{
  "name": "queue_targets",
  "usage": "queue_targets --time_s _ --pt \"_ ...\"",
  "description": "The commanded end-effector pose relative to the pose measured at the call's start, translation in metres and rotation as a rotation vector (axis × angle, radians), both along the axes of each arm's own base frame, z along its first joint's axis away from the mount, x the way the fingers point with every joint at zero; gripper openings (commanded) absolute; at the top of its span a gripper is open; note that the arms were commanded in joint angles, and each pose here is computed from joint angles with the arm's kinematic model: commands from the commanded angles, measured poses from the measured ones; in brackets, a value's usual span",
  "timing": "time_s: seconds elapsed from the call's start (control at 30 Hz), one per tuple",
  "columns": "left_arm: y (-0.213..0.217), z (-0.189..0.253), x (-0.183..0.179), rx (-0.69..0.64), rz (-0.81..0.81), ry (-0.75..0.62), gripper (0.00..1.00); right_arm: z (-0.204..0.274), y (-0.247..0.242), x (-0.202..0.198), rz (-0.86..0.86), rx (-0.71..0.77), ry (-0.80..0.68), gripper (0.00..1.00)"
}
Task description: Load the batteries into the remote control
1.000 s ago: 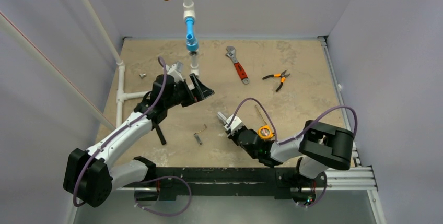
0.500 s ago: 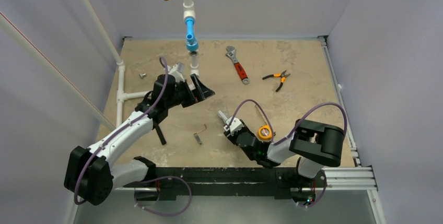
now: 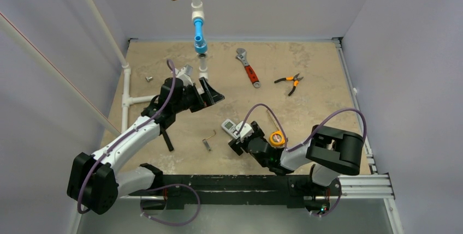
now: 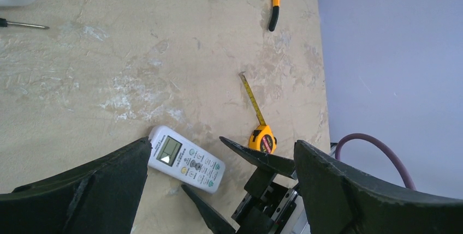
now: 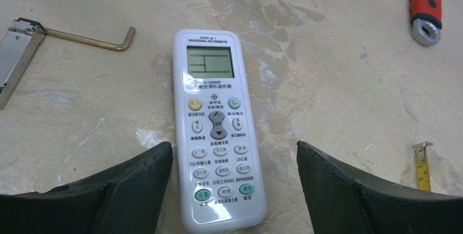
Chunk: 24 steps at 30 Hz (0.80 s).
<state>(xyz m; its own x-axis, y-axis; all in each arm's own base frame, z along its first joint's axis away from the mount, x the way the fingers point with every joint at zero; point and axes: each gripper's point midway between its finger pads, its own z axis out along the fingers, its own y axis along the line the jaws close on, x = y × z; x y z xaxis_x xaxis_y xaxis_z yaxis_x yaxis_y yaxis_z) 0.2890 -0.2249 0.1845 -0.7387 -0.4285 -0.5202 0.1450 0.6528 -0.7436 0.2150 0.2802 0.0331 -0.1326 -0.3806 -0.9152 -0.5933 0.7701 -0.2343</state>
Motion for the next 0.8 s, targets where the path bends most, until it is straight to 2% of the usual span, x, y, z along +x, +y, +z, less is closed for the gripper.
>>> queue_targets --time_s 0.0,0.2,0.47,0.53,0.77 --pt "-0.003 0.025 0.008 -0.017 -0.013 -0.072 1.00 0.001 0.012 -0.010 0.073 0.018 0.027 0.85" --pt "0.004 0.023 0.008 0.008 0.019 -0.055 1.00 0.022 0.037 -0.017 0.167 0.124 0.027 0.92" --pt "0.012 0.024 0.007 0.025 0.057 -0.059 1.00 0.052 0.038 0.009 0.123 0.170 -0.033 0.93" --pt "0.013 0.025 0.006 0.027 0.058 -0.060 1.00 0.064 0.031 0.020 0.108 0.230 -0.024 0.94" --pt "0.026 0.025 0.007 0.076 0.103 -0.066 1.00 0.105 -0.017 0.056 0.035 0.596 0.131 0.93"
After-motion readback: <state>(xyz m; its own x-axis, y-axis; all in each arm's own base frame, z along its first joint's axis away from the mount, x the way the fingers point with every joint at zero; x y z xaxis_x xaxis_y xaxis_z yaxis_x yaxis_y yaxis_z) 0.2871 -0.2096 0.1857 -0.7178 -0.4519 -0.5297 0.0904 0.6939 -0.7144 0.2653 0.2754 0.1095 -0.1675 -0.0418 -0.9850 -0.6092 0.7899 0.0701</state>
